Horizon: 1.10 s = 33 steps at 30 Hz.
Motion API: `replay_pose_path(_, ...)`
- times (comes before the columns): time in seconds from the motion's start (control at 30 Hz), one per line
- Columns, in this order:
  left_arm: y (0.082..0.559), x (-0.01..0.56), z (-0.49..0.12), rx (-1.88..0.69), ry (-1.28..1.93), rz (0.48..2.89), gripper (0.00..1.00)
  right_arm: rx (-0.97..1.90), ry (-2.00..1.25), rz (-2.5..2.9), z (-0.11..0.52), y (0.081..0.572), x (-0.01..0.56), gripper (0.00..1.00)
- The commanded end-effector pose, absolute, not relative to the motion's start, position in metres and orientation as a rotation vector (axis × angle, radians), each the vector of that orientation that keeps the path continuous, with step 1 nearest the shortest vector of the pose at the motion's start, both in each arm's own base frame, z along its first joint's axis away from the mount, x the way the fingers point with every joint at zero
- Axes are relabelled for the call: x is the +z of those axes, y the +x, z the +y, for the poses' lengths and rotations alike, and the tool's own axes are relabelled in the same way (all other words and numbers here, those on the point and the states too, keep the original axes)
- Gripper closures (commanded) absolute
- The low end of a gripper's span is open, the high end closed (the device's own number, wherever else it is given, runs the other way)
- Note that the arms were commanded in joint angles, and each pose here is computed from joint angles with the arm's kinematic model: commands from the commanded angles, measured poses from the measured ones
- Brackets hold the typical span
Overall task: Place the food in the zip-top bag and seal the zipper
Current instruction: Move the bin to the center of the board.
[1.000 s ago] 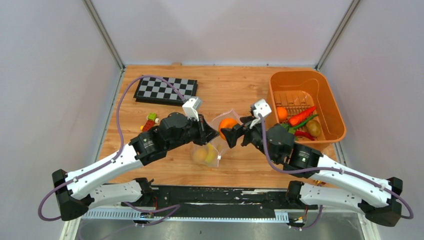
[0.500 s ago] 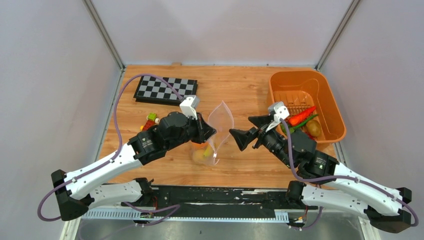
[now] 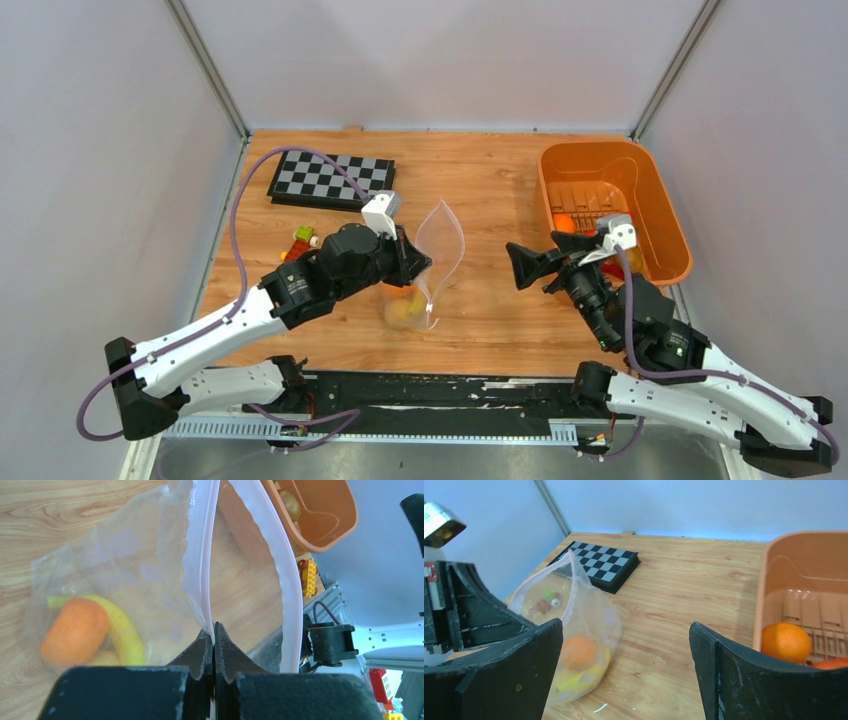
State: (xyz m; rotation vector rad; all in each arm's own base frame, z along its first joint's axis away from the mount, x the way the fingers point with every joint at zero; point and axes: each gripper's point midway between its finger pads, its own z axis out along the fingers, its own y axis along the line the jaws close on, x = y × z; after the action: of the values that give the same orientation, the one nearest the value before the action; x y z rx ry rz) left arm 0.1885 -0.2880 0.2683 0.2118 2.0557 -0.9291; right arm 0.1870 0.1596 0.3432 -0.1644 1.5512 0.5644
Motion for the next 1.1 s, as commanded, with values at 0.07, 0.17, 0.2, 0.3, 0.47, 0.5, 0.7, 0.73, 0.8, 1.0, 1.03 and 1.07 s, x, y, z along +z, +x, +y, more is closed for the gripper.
replay_pose_path(0.07,0.193,0.268,-0.293,-0.917,0.242,2.039,1.0,0.444,0.001,1.556,0.115,0.192,0.333,0.02)
replay_pose_path(0.17,0.194,0.268,-0.29,-0.905,0.234,2.036,1.0,0.391,0.013,1.572,0.107,0.194,0.326,0.02)
replay_pose_path(0.2,0.194,0.268,-0.289,-0.903,0.232,2.035,1.0,0.366,0.001,1.581,0.107,0.195,0.324,0.01)
replay_pose_path(0.3,0.194,0.267,-0.287,-0.904,0.219,2.027,1.0,0.278,-0.013,1.633,0.105,0.199,0.316,0.01)
replay_pose_path(0.47,0.193,0.271,-0.287,-0.913,0.218,2.022,1.0,0.136,-0.005,1.675,0.093,0.204,0.305,0.01)
replay_pose_path(0.5,0.193,0.271,-0.286,-0.914,0.217,2.021,1.0,0.145,-0.014,1.669,0.094,0.205,0.306,0.0)
replay_pose_path(0.7,0.192,0.28,-0.283,-0.919,0.223,2.002,1.0,0.006,0.078,1.647,0.062,0.219,0.322,0.0)
replay_pose_path(0.73,0.191,0.281,-0.283,-0.921,0.224,1.998,1.0,-0.027,0.073,1.645,0.057,0.224,0.327,0.0)
replay_pose_path(0.8,0.191,0.283,-0.282,-0.92,0.226,1.994,1.0,-0.082,0.04,1.656,0.052,0.239,0.335,0.0)
replay_pose_path(1.0,0.185,0.279,-0.278,-0.94,0.222,1.998,1.0,-0.217,0.059,1.808,0.025,0.289,0.323,0.0)
replay_pose_path(1.03,0.184,0.28,-0.276,-0.945,0.221,1.993,1.0,-0.214,0.073,1.829,0.02,0.296,0.321,0.0)
replay_pose_path(1.07,0.184,0.28,-0.274,-0.94,0.22,1.992,1.0,-0.209,0.102,1.845,0.011,0.302,0.319,0.0)
